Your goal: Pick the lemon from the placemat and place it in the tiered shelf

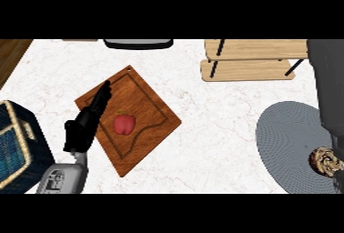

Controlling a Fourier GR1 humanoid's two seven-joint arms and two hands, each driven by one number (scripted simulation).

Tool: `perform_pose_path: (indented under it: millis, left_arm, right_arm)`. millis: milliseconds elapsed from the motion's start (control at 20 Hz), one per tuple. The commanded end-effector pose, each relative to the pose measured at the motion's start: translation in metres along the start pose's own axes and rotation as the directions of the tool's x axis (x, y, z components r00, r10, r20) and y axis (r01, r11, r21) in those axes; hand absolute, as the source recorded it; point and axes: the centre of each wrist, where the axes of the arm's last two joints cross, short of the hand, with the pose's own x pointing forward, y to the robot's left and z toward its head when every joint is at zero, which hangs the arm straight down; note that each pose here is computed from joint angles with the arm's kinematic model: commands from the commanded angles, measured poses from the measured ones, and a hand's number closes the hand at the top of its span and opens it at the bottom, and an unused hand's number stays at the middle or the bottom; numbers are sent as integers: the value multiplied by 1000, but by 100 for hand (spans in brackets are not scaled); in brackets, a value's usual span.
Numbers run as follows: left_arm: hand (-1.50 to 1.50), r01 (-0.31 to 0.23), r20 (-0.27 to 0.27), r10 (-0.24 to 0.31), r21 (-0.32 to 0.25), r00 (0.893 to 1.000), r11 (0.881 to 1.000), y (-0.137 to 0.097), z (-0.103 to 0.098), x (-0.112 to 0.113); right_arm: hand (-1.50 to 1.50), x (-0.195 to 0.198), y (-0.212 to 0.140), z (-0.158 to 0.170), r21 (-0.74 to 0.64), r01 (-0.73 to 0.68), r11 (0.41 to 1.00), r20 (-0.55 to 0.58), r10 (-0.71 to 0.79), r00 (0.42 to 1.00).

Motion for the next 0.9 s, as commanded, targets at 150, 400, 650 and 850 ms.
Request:
perform_pose_path:
  millis: [150, 400, 650, 850]
  left_arm:
    - [0, 5, 10, -5, -7, 1000, 1000, -4, -8, 8]
    - [0, 12, 13, -12, -5, 1000, 1000, -2, -12, -2]
    - [0, 1, -6, -1, 10, 1000, 1000, -11, -8, 11]
    - [0, 1, -4, -1, 16, 1000, 1000, -21, -2, -4]
  right_arm:
    - [-150, -6, -15, -8, 27, 169, 985, -45, -168, 985]
    - [-150, 20, -40, -5, 95, 208, 973, -28, -206, 978]
    - [-150, 39, -56, -16, -63, 387, 920, -84, -391, 917]
    - [-150, 45, -91, -24, -194, 460, 866, -114, -486, 867]
